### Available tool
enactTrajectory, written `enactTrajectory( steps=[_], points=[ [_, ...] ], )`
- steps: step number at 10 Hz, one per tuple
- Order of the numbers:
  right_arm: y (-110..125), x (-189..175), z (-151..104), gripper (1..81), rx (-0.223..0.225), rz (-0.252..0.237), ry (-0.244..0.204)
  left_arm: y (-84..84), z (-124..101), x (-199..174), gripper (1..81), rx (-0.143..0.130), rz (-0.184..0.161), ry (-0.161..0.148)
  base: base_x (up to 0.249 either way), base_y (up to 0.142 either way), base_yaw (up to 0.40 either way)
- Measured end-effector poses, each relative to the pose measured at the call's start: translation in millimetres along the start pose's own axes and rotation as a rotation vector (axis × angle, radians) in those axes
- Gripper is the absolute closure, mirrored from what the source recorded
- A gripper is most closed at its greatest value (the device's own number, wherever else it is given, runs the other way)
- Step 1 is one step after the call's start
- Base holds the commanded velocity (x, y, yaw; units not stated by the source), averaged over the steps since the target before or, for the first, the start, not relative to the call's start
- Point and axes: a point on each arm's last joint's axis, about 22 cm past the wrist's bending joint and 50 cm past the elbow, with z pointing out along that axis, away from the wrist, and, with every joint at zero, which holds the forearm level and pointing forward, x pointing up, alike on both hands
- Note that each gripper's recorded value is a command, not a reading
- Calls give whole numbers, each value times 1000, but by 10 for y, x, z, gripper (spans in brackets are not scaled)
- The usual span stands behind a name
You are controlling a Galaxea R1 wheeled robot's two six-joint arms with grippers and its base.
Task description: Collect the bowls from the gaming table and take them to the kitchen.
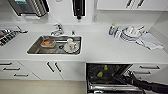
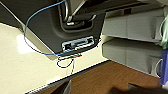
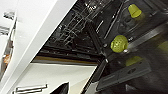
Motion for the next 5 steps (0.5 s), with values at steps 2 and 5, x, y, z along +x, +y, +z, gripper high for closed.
enactTrajectory(
  steps=[2,5],
  points=[
    [-15,31,-246,10,-1,-8,-21,57,38,13,10,-8,-1,2,0,0,0],
    [439,-128,-817,10,-94,-2,-89,206,158,46,10,-27,-3,8,0,0,0]
  ],
)
